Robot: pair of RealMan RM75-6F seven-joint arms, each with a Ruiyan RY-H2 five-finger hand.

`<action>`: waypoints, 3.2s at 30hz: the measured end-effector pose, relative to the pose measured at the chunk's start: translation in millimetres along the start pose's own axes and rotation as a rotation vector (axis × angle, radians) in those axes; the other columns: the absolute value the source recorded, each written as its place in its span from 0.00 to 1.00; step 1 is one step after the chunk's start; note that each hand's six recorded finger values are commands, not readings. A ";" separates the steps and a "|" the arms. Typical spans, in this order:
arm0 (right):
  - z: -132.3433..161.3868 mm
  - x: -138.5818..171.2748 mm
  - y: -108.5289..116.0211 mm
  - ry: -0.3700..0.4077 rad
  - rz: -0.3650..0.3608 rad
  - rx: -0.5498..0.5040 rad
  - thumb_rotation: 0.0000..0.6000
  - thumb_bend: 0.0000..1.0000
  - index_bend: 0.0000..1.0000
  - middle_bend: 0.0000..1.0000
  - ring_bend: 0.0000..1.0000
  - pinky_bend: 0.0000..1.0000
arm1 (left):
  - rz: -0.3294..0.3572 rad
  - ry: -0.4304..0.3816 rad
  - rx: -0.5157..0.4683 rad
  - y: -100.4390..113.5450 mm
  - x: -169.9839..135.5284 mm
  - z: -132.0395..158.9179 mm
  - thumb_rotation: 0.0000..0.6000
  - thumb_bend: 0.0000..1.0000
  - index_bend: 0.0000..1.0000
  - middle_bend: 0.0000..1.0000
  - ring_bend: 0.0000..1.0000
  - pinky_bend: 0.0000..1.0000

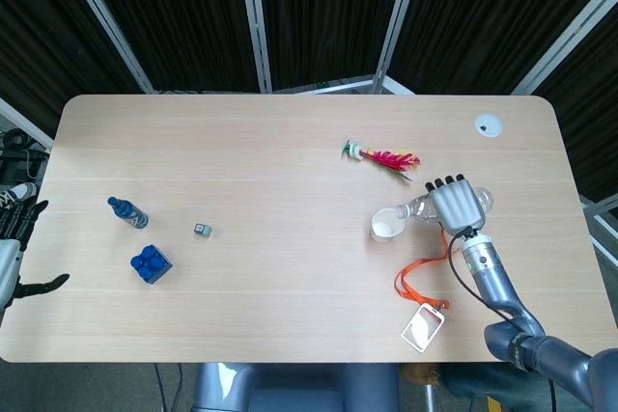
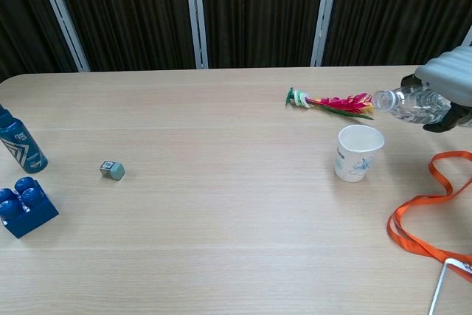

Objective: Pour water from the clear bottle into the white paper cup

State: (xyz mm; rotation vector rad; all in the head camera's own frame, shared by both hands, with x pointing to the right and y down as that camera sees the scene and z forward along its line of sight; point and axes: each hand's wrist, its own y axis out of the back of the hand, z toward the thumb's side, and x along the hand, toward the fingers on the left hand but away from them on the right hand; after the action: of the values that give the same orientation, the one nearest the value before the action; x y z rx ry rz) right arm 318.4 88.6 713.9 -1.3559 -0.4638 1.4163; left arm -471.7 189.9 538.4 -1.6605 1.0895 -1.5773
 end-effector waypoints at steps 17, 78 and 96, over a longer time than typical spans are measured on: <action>-2.0 -0.3 -0.7 0.002 -0.009 0.047 1.00 0.55 0.42 0.58 0.56 0.55 | -0.003 0.001 0.003 -0.9 0.3 0.0 1.00 0.00 0.00 0.00 0.00 0.00; -6.2 0.0 -5.2 0.014 -0.042 0.189 1.00 0.55 0.43 0.59 0.57 0.55 | -0.010 0.008 0.002 -1.3 0.5 -0.8 1.00 0.00 0.00 0.00 0.00 0.00; -6.2 -0.3 -4.7 0.012 -0.046 0.190 1.00 0.55 0.43 0.59 0.57 0.55 | -0.013 0.007 0.005 -2.4 0.5 -0.3 1.00 0.00 0.00 0.00 0.00 0.00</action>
State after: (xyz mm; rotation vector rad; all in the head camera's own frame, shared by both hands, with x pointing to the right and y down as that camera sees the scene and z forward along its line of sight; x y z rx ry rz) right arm 325.8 87.7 716.3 -1.1934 -0.3411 1.3771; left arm -471.7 190.6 540.8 -1.6637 1.0793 -1.5936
